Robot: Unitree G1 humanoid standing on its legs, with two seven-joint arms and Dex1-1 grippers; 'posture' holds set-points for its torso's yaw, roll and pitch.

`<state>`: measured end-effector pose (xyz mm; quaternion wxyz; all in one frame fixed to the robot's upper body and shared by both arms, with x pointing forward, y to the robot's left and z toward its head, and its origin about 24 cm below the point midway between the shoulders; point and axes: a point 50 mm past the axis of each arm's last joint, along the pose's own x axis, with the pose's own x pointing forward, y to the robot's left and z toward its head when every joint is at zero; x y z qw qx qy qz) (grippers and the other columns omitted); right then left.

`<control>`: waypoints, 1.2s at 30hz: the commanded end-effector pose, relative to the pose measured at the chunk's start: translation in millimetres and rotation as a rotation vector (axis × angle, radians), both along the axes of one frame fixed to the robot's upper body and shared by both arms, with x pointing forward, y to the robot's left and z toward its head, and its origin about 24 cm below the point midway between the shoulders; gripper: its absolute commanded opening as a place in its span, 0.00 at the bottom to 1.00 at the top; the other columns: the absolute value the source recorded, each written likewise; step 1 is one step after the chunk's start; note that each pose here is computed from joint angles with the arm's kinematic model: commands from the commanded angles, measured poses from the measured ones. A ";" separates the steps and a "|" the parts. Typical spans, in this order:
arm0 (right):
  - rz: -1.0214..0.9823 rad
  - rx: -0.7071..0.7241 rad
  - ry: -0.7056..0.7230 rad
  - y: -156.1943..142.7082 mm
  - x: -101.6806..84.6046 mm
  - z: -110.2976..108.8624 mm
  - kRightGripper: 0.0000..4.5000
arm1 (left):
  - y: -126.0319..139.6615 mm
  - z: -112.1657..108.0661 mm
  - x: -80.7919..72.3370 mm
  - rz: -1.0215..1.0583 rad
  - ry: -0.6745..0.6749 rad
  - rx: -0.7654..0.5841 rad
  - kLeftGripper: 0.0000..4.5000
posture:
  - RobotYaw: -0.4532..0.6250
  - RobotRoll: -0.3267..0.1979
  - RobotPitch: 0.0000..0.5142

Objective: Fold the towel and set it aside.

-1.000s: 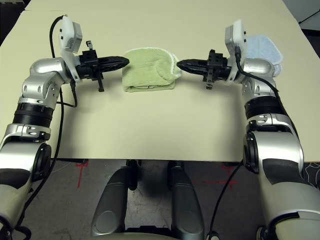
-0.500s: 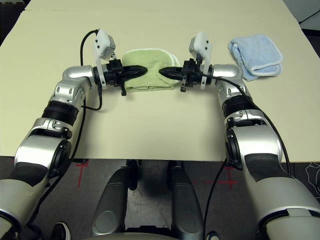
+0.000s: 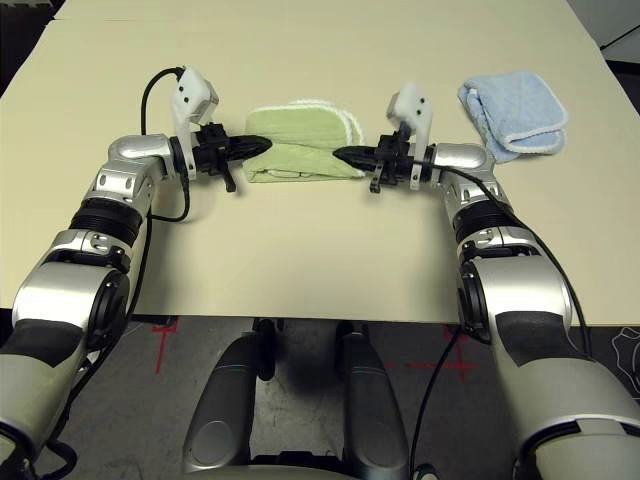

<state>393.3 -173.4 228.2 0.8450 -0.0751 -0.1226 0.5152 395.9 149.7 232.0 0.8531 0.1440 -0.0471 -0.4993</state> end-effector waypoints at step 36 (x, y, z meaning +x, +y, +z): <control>-0.408 -0.211 0.172 36.7 22.5 -48.5 0.00 | -15.5 -28.3 21.1 0.315 0.086 0.043 0.00 | 0.49 0.62 0.56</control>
